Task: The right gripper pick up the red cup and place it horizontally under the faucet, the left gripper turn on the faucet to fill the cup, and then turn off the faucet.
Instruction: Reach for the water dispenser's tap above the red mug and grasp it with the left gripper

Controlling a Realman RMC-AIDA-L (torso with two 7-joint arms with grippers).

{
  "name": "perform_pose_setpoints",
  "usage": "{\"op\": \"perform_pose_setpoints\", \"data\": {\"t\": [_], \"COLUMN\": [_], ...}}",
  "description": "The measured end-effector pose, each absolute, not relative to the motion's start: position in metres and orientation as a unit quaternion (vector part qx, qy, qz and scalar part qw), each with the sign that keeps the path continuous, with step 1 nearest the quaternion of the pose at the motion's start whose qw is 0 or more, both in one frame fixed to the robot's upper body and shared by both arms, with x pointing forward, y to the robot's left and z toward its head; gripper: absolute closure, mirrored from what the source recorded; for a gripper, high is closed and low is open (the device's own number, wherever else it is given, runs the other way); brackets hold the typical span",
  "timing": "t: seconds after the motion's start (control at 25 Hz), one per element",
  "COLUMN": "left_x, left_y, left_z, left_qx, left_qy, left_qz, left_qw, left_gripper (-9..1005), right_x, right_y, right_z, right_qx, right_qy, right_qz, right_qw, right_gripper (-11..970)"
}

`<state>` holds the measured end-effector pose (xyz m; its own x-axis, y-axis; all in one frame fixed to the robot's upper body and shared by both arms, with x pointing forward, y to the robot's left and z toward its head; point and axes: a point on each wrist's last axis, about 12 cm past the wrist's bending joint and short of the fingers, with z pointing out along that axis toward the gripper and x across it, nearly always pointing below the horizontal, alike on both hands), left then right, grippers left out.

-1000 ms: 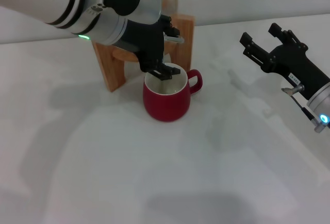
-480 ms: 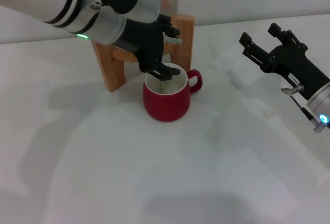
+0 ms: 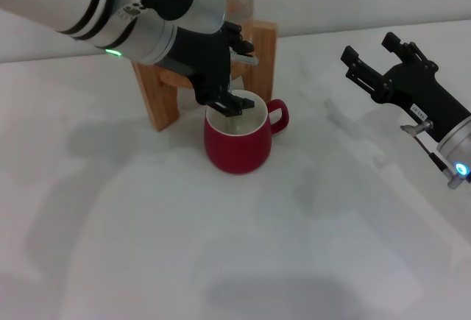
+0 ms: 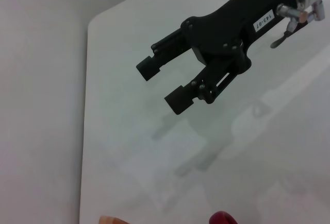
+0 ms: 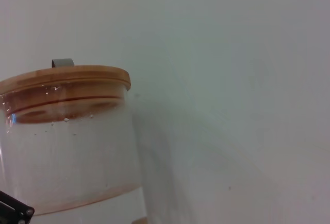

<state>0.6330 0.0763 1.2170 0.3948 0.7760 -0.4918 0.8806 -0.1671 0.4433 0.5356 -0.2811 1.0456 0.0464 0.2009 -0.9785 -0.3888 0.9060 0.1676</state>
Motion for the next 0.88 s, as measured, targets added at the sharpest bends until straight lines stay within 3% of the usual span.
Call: {"op": "perform_pose_setpoints", "data": {"t": [0.88], "left_x": [0.6301], "left_y": [0.0780], "left_z": [1.2198], "left_qx": [0.761], "left_qy": [0.544], "left_qz": [-0.077], "left_qw": [0.346], "left_gripper": [164], "right_x": [0.5364], "right_y": [-0.2806], "right_z": [1.0462], "right_qx": [-0.072], "right_qy": [0.659], "right_qz": [0.205], "right_qw": [0.720], "right_gripper": [86]}}
